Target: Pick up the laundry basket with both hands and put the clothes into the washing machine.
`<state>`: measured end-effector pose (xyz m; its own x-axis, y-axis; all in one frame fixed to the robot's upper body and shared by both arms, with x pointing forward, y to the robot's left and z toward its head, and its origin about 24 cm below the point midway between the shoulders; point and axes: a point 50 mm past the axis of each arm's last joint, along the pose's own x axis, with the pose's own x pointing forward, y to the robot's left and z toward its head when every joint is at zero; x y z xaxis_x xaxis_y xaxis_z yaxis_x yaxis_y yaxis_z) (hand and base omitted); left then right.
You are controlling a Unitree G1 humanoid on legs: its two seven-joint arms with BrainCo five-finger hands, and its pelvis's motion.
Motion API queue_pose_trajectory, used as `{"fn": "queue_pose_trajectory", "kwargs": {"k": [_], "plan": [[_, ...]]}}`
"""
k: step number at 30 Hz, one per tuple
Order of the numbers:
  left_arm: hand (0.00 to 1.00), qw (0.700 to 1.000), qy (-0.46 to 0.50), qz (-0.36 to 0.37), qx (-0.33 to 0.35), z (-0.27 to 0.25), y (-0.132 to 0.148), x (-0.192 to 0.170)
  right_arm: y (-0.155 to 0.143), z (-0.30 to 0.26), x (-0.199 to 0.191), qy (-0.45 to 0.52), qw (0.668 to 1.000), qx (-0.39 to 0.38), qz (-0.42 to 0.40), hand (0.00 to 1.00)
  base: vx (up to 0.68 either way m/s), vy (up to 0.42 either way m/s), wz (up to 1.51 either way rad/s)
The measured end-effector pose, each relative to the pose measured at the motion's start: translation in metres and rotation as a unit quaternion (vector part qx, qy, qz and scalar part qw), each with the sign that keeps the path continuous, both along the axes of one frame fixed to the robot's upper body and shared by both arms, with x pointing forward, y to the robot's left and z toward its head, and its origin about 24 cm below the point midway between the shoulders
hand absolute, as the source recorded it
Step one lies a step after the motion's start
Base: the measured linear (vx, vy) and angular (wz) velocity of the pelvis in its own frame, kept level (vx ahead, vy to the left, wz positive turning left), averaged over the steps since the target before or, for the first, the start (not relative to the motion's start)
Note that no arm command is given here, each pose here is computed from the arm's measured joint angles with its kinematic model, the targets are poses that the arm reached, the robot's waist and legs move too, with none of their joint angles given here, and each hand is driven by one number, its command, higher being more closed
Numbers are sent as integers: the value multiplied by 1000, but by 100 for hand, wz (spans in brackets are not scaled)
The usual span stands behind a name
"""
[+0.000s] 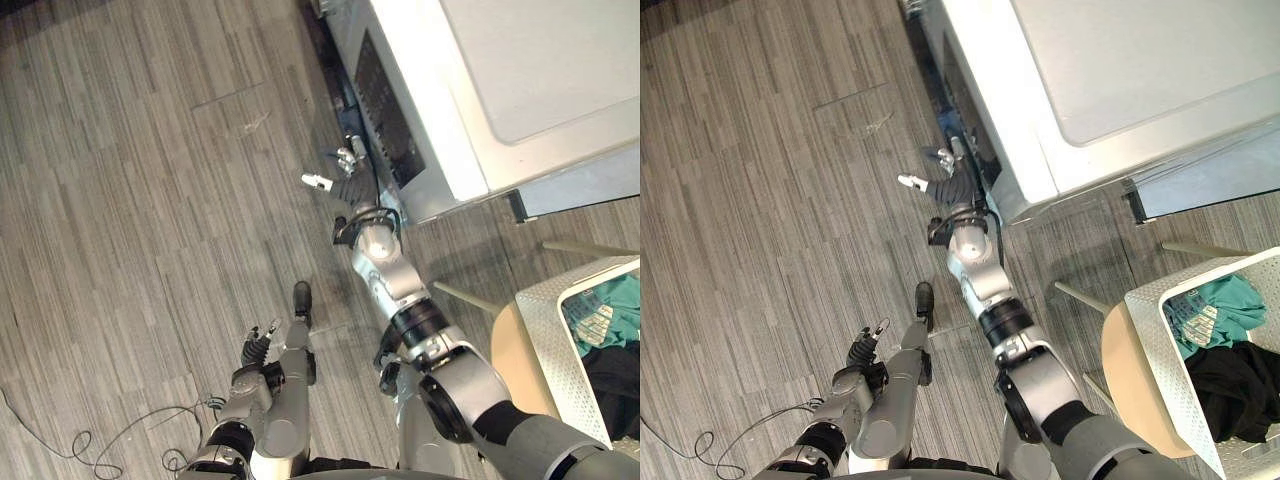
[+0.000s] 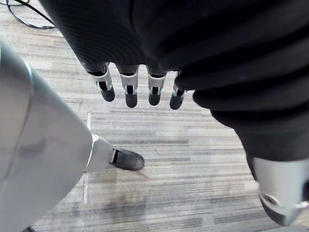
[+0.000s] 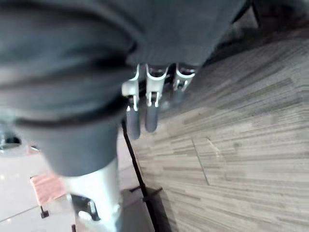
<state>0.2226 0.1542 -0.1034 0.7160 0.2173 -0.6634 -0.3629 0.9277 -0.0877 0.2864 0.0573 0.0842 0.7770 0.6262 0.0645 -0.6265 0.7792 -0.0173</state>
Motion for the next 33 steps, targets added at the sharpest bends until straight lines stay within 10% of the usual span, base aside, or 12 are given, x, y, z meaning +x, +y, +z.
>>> {"fn": "queue_pose_trajectory", "kwargs": {"k": [4,17,25,33], "plan": [[0,1000,-7,2,-10,2,-6,2,51,-30,-77,33,972,-42,227,0,88,-36,47],[0,999,12,27,-18,-3,2,-4,26,-13,-38,69,988,53,125,0,-75,9,-2],[0,999,44,20,9,-11,20,-13,-55,-56,0,149,983,78,-79,0,36,18,-22],[0,997,69,17,35,-17,40,-27,-185,-154,-50,298,906,-16,-300,0,45,23,-13]]}}
